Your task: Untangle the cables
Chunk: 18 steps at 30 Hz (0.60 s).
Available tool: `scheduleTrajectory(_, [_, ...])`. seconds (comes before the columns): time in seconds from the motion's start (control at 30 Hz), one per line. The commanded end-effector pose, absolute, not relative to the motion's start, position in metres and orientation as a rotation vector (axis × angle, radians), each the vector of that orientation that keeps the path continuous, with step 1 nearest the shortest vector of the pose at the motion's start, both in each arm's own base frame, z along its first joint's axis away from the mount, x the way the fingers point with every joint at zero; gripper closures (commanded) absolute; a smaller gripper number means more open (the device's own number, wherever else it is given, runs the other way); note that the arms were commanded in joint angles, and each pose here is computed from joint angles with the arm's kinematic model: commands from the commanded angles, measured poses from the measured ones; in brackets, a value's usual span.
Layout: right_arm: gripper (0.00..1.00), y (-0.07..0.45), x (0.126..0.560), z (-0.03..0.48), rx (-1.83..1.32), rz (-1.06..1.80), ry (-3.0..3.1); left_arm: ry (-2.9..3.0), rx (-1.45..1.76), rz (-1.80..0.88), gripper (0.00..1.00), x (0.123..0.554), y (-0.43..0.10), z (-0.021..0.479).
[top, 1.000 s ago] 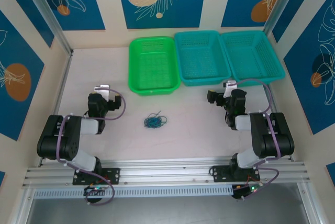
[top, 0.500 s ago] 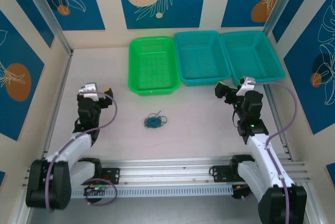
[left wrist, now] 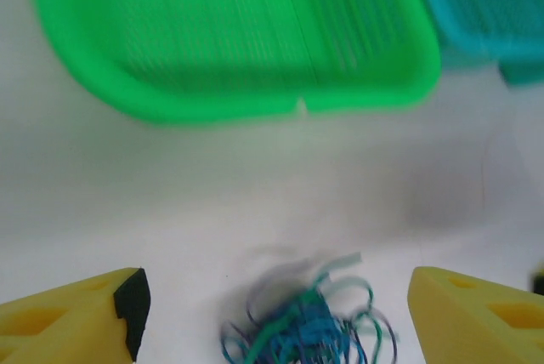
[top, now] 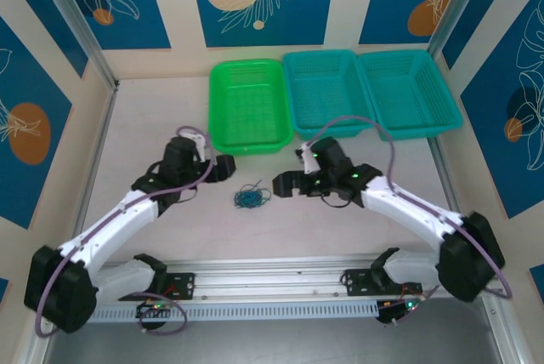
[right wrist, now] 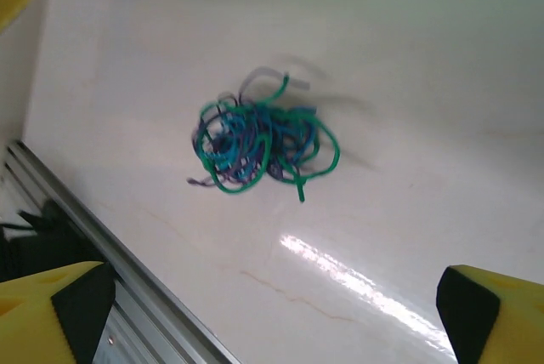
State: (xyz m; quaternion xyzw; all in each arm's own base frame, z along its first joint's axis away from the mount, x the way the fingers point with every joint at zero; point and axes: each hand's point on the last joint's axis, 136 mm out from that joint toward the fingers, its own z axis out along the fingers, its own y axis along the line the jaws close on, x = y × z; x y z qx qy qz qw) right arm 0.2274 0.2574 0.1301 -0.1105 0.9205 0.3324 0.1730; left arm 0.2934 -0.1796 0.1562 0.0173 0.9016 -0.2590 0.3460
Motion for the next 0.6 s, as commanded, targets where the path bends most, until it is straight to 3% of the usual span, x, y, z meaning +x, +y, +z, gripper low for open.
scheduleTrajectory(0.0, [0.01,0.278,0.233,0.119,-0.307,0.922,2.659,2.514,0.093,-0.705,0.24,0.271,-0.201,0.131])
scheduleTrajectory(0.33, [0.04,0.275,0.235,0.088,-0.181,0.856,2.684,2.545,0.393,-0.638,0.30,0.278,-0.254,0.117])
scheduleTrajectory(0.57, [0.04,0.256,0.229,0.091,-0.094,0.826,2.647,2.615,0.421,-0.519,0.31,0.293,-0.272,0.089])
